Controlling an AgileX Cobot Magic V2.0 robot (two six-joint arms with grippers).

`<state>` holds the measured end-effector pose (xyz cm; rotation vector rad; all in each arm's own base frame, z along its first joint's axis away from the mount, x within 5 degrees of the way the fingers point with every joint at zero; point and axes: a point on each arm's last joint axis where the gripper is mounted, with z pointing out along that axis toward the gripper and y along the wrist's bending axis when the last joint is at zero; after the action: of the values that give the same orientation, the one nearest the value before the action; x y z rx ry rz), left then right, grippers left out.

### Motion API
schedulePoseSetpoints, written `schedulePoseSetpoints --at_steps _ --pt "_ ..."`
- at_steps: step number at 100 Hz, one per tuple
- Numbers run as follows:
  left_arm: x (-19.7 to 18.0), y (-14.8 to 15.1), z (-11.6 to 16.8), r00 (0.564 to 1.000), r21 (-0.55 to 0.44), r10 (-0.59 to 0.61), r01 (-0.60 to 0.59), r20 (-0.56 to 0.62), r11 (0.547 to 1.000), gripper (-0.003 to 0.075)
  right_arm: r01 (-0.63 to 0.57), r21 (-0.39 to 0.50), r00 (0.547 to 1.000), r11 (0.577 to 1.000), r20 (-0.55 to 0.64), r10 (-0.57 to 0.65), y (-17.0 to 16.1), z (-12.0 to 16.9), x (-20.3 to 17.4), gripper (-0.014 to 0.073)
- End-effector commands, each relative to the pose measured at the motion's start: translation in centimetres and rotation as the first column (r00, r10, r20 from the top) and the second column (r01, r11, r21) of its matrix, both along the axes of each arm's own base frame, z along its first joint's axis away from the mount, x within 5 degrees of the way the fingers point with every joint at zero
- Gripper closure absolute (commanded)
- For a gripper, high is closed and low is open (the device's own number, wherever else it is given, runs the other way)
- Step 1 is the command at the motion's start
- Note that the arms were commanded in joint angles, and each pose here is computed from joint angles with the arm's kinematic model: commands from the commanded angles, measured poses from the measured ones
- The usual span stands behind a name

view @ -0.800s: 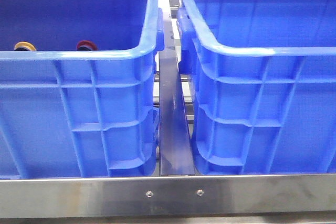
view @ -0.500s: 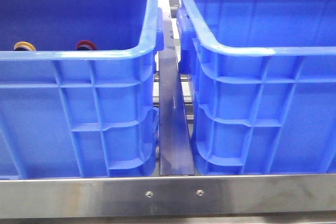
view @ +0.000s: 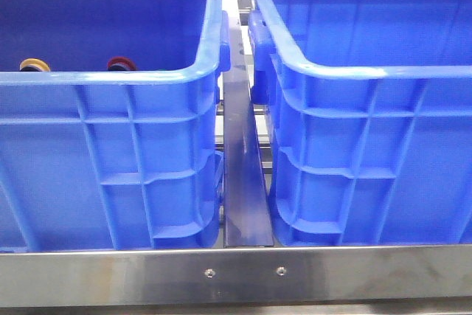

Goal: Pick red and yellow buttons and place in box

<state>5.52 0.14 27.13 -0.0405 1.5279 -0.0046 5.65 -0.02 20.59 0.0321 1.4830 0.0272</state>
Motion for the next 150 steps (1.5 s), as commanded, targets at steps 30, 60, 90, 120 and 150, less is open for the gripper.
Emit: schedulePoseSetpoints --at_steps 30,60,90,120,150 --pt "5.5 0.2 5.6 0.955 -0.017 0.007 -0.013 -0.298 1.0 0.0736 0.0 -0.015 0.993 1.0 0.119 0.001 0.0 1.5 -0.4 0.0655" --pt "11.3 0.2 6.1 0.877 -0.053 -0.01 -0.018 -0.48 0.998 0.0258 0.0 -0.015 0.993 1.0 0.119 0.001 0.0 1.5 -0.4 0.0655" --pt "17.1 -1.8 6.9 0.791 -0.091 -0.103 0.06 -0.603 0.994 0.0206 0.0 -0.015 0.993 1.0 0.119 0.001 0.0 1.5 -0.4 0.0655" --pt "24.2 -3.9 5.4 0.619 -0.088 -0.13 0.099 -0.775 0.991 0.0206 0.0 -0.015 0.993 1.0 0.119 0.001 0.0 1.5 -0.4 0.0655" --pt "30.2 -4.5 3.2 0.541 -0.084 -0.122 0.093 -0.832 0.992 0.0206 0.0 -0.015 0.993 1.0 0.119 0.001 0.0 1.5 -0.4 0.0655"
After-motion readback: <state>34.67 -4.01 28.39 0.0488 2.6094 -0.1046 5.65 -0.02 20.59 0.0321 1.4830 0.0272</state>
